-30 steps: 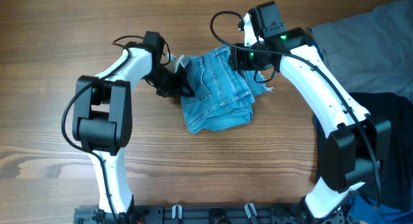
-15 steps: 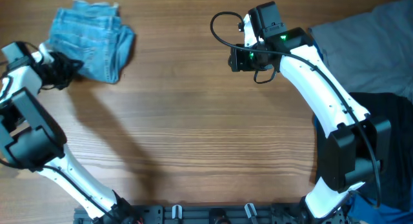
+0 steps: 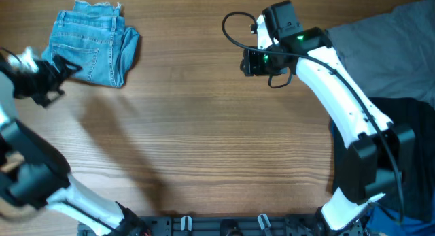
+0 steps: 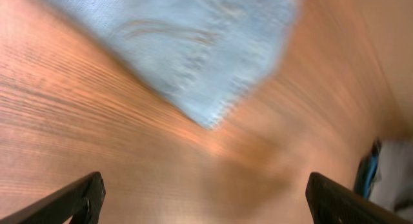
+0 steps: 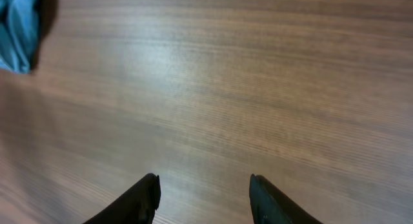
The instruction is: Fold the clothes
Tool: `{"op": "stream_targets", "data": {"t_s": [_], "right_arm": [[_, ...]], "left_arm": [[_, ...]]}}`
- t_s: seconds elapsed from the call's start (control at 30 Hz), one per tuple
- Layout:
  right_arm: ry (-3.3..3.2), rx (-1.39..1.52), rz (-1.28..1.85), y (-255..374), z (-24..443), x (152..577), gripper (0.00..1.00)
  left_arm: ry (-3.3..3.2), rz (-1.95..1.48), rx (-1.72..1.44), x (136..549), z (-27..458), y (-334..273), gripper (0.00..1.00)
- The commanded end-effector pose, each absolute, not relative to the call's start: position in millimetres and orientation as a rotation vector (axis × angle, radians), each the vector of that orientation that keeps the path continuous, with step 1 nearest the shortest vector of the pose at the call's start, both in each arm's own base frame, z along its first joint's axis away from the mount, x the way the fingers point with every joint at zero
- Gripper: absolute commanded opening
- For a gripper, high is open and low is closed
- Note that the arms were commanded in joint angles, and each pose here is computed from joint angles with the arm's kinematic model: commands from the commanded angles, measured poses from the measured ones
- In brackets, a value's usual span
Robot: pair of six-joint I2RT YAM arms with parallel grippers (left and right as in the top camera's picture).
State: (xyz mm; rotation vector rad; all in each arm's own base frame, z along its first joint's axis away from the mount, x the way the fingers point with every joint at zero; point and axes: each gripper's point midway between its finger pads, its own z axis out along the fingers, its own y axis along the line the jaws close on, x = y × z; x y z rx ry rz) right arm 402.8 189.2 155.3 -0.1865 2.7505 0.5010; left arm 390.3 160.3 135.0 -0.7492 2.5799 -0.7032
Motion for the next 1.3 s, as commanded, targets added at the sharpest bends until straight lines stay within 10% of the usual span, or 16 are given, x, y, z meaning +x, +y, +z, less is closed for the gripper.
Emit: {"op": "stream_targets", "data": {"t_s": [0.0, 0.23, 0.33, 0.8, 1.03, 1.27], "right_arm": [[2.52, -0.113, 0.47, 172.5, 266.4, 385.4, 0.5], [2.041, 0.068, 0.42, 84.8, 433.0, 251.9, 0.66], [1.877, 0.069, 0.47, 63.8, 468.4, 196.2, 1.0], [1.967, 0.139, 0.392, 29.9, 434.6, 139.8, 1.0], [1.931, 0.687, 0.74, 30.7, 429.9, 137.6, 1.0], [1.941, 0.869, 0.297, -34.2, 395.0, 121.2, 1.0]], "left_arm": [[2.469, -0.496, -0.167, 370.9, 256.6, 99.9, 1.0], [2.172, -0.369, -0.081, 278.6, 387.6, 28.3, 1.0], [2.098, -0.344, 0.049, 239.6, 408.8, 0.5, 1.0], [2.145, -0.175, 0.161, 193.5, 397.8, -8.8, 1.0], [2.145, -0.175, 0.161, 193.5, 397.8, -8.8, 1.0], [2.145, -0.175, 0.161, 193.5, 397.8, -8.8, 1.0]]}}
